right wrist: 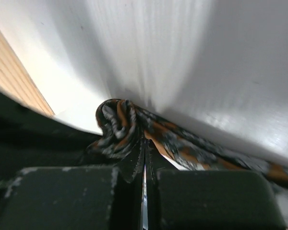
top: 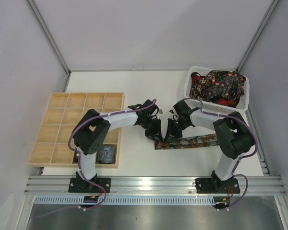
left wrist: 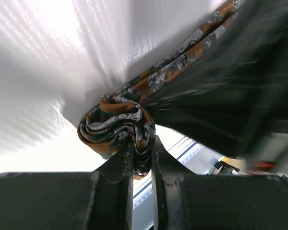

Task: Roll the ties
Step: Roll the tie

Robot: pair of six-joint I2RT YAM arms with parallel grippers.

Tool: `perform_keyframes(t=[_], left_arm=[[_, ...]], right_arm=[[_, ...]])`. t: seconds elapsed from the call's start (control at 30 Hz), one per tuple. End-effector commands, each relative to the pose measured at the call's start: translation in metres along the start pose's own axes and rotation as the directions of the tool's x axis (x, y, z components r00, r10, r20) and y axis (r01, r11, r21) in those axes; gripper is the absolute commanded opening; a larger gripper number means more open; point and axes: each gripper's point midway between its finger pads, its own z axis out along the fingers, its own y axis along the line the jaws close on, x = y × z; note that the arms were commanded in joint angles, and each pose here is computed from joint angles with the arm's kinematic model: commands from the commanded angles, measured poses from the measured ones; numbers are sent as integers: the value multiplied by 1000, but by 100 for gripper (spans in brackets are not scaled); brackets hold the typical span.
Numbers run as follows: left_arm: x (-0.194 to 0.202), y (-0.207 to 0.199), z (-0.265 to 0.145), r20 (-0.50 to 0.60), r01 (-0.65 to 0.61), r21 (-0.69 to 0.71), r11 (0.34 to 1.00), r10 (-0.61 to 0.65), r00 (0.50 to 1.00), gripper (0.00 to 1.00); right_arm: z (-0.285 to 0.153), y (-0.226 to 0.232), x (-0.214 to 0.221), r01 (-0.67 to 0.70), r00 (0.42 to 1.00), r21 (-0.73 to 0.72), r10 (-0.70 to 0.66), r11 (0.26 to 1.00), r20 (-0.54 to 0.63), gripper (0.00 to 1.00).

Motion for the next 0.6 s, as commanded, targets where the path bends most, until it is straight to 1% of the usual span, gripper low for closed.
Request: perform_keyframes(t=[0.0,0.13,0.23,0.27,0.33,0.37,0.43,0.53,0.57], left_arm=[[-6,-5,13,14,-22,-2,1000,22,1000,15],[-8,-8,14,19,-25,5,1000,25,1000,16],[-9,-11,16,20,-34,22,999,33,999,25],[-10,-13,17,22,-35,29,999,34,999,31],[-10,-14,18,22,-41,37,998,40,999,34],[-11,-14,20,24,-43,41,998,43,999,38],[-10,-13,20,21,-45,45,998,44,999,40],[-7,-13,20,21,-53,56,997,52,998,45],[-9,-15,20,31,-64,69,996,62,998,48]], right_arm=[[-30,9,-16,38,996,-30,-35,999,84,0],[-35,-6,-16,19,996,-16,-17,1000,90,0],[-30,-19,-13,-12,996,13,10,1000,85,0],[-27,-23,-11,-22,997,22,20,1000,78,0],[-21,-29,-9,-49,997,23,47,999,67,0],[-18,-31,-7,-59,996,23,57,998,63,0],[-12,-38,-3,-79,996,30,77,996,55,0],[-7,-42,1,-94,995,30,93,995,40,0],[-6,-43,2,-99,995,30,98,995,37,0]])
